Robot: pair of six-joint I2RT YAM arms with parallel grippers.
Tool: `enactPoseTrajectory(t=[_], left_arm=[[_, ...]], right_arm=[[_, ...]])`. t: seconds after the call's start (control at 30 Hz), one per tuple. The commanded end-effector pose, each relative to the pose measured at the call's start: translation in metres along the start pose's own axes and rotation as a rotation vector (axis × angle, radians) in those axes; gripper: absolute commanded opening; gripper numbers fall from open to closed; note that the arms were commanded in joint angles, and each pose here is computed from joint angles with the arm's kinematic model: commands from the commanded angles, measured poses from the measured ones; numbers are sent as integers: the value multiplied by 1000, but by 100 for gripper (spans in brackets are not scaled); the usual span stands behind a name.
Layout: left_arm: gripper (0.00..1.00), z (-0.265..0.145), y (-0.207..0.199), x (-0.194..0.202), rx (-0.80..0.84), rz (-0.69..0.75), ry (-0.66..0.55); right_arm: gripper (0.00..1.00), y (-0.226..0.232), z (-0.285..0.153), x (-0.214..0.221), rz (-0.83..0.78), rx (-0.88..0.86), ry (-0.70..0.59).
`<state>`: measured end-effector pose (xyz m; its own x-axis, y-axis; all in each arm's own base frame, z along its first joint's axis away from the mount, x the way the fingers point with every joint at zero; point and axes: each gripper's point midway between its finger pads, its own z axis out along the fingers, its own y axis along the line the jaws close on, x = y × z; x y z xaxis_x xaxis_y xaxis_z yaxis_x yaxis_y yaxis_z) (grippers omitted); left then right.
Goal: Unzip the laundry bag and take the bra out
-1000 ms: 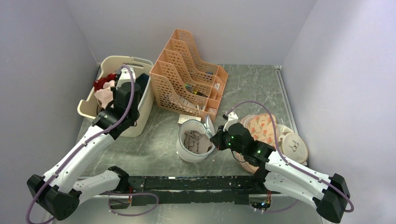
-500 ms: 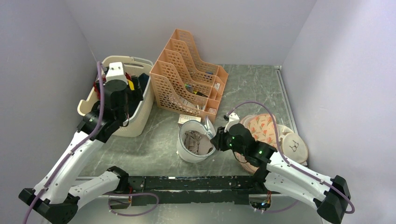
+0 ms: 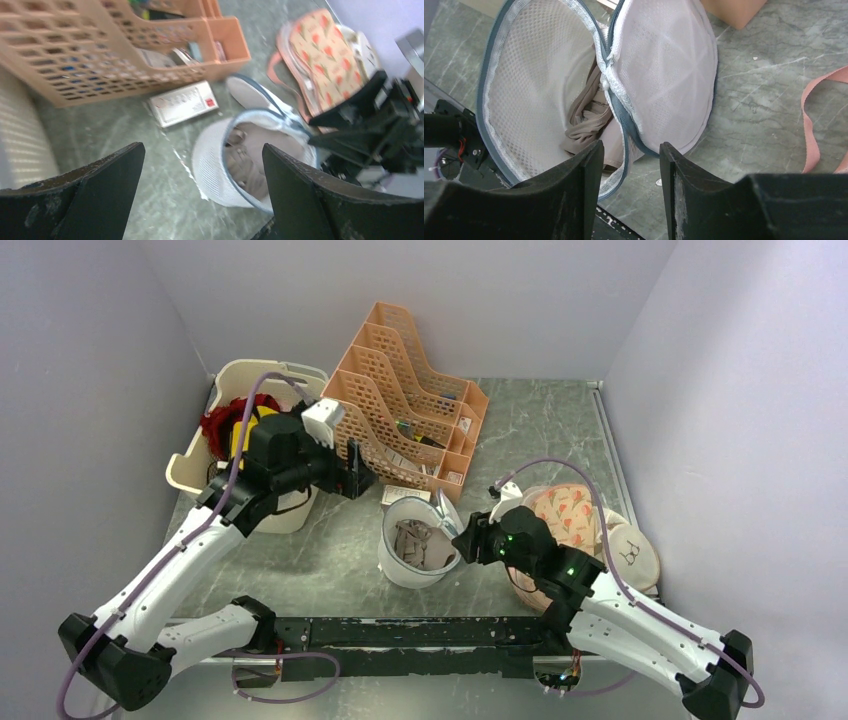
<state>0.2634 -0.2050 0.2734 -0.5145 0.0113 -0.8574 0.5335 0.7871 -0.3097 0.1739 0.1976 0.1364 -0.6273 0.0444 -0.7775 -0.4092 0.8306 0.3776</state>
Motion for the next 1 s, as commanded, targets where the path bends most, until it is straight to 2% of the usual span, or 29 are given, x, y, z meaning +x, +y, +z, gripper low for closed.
enactPoseTrajectory(t=[0.0,0.2,0.4,0.5,0.57,0.6,0.73,0.97], left_arm=[[99,-3,-51,14,248,7,15],[98,12,-91,52,305,10,100],[96,35,-133,95,359,29,193],[96,46,-149,113,353,31,244],[95,55,-154,123,330,18,276],[94,59,-157,128,318,7,284],[85,71,-166,142,315,-35,301],[66,92,-158,147,224,-60,289]], right_arm=[[44,3,-1,4,27,-18,8],[40,3,2,7,25,-22,18],[30,-2,6,12,18,-3,30],[16,0,7,15,18,-19,33],[2,1,7,15,16,-24,31],[0,1,7,15,14,-25,29],[0,3,8,15,6,-37,28],[0,4,7,14,5,-49,28]])
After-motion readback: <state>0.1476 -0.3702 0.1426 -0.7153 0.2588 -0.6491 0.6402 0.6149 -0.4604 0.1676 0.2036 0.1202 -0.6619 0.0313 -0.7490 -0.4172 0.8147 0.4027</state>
